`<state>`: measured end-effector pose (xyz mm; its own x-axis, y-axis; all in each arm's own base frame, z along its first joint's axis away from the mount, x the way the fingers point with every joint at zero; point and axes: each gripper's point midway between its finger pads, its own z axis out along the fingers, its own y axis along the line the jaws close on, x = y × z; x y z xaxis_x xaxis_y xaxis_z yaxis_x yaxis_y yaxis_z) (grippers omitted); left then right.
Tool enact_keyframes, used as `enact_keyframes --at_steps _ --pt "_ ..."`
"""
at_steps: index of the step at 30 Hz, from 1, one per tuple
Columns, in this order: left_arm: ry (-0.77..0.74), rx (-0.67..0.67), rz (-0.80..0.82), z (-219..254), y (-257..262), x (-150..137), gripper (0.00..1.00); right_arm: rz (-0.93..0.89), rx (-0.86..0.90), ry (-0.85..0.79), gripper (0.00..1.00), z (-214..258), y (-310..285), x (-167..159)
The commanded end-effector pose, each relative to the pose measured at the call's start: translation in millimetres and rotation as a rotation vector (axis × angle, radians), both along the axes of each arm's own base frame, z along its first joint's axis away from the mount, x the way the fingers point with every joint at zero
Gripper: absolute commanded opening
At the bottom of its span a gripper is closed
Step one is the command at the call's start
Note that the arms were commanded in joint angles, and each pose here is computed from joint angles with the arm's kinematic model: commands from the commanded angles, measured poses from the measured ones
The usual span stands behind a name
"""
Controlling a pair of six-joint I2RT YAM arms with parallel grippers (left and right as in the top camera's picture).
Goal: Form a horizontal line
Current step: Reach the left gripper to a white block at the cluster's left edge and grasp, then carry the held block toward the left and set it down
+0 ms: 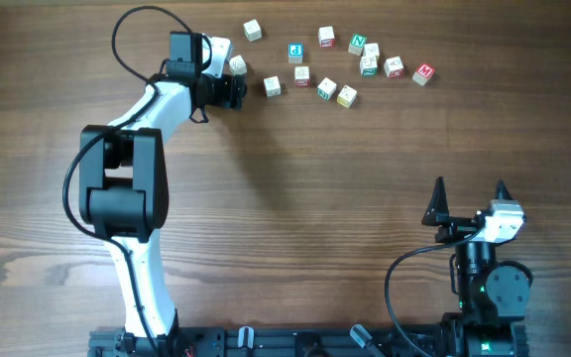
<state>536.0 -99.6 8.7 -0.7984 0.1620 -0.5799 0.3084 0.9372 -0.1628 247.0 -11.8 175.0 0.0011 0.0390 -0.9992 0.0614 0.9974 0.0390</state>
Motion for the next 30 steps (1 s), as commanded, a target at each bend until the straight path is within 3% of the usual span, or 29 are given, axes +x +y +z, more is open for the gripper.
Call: enact_keyframes --at_steps 1,4,9,13,18,25,30 --pt "0.013 0.004 0.001 -13 2 2 0.67 0.010 -0.010 -0.004 1.00 1 1 0" --pt "-0.009 0.013 0.009 -4 4 6 0.44 0.010 -0.010 -0.004 1.00 1 1 0" --pt "-0.100 0.004 0.010 55 4 10 0.27 0.010 -0.011 -0.004 1.00 1 1 0" --pt "-0.113 0.003 0.010 106 6 -9 0.27 0.010 -0.011 -0.004 1.00 1 1 0" --pt "0.013 0.015 0.007 142 10 -67 0.32 0.010 -0.011 -0.004 1.00 1 1 0" --pt "0.449 0.074 -0.056 117 0 -182 0.27 0.010 -0.010 -0.004 1.00 1 1 0" --pt "0.518 0.094 -0.093 80 -9 -206 0.27 0.010 -0.010 -0.004 1.00 1 1 0"
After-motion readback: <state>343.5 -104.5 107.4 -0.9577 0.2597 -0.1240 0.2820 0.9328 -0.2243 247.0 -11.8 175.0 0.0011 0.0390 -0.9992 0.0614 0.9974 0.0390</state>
